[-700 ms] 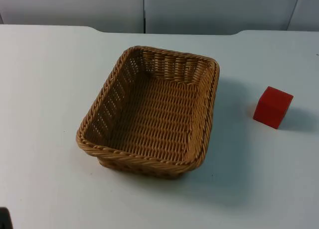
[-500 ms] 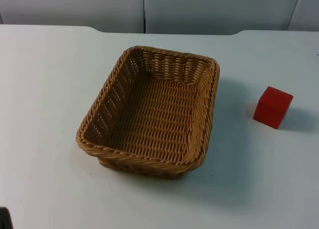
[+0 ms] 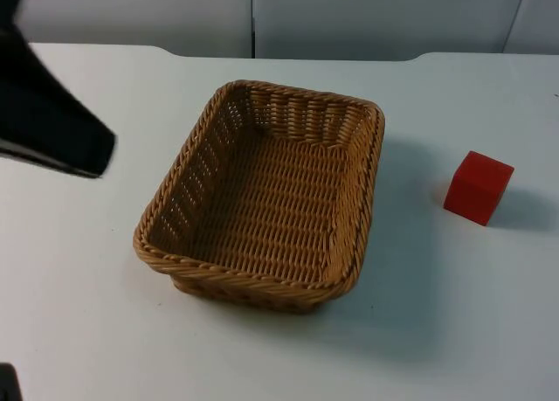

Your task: Pick up the basket with the left hand and place the cube into the basket with the right hand.

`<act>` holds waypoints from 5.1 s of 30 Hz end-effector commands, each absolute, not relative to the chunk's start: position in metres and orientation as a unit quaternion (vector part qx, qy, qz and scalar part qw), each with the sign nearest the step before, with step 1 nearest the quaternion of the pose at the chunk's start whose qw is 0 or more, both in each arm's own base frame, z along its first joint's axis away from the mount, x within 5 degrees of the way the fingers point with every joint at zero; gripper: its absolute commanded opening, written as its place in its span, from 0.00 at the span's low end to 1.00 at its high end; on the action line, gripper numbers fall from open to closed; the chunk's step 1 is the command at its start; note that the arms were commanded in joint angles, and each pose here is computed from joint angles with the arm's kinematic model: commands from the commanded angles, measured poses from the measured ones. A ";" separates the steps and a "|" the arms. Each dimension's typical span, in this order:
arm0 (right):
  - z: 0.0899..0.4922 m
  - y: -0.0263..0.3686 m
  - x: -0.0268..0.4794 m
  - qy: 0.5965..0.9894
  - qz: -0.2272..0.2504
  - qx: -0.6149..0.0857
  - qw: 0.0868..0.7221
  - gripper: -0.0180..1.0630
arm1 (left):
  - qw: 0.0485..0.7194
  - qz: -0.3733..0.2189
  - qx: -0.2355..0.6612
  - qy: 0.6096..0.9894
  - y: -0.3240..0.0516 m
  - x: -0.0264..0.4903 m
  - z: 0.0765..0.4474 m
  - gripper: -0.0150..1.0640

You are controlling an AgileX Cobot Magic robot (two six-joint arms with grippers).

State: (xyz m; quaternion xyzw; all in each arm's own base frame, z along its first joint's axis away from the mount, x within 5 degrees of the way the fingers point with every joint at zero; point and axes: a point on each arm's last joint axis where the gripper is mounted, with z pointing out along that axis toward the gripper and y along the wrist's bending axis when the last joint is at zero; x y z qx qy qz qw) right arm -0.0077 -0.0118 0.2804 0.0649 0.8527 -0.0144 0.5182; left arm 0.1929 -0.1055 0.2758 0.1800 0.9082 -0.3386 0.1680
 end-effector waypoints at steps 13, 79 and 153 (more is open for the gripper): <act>0.279 -0.012 -0.007 0.852 -0.013 0.064 0.520 0.01 | 0.169 -0.199 0.235 0.936 -0.123 0.339 0.201 0.67; 0.279 -0.012 -0.007 0.852 -0.013 0.064 0.520 0.01 | 0.131 -0.276 0.138 0.942 -0.130 0.404 0.159 0.01; 0.242 0.036 0.309 0.978 -0.068 -0.180 0.075 0.99 | 0.134 -0.273 0.138 0.943 -0.130 0.404 0.159 0.01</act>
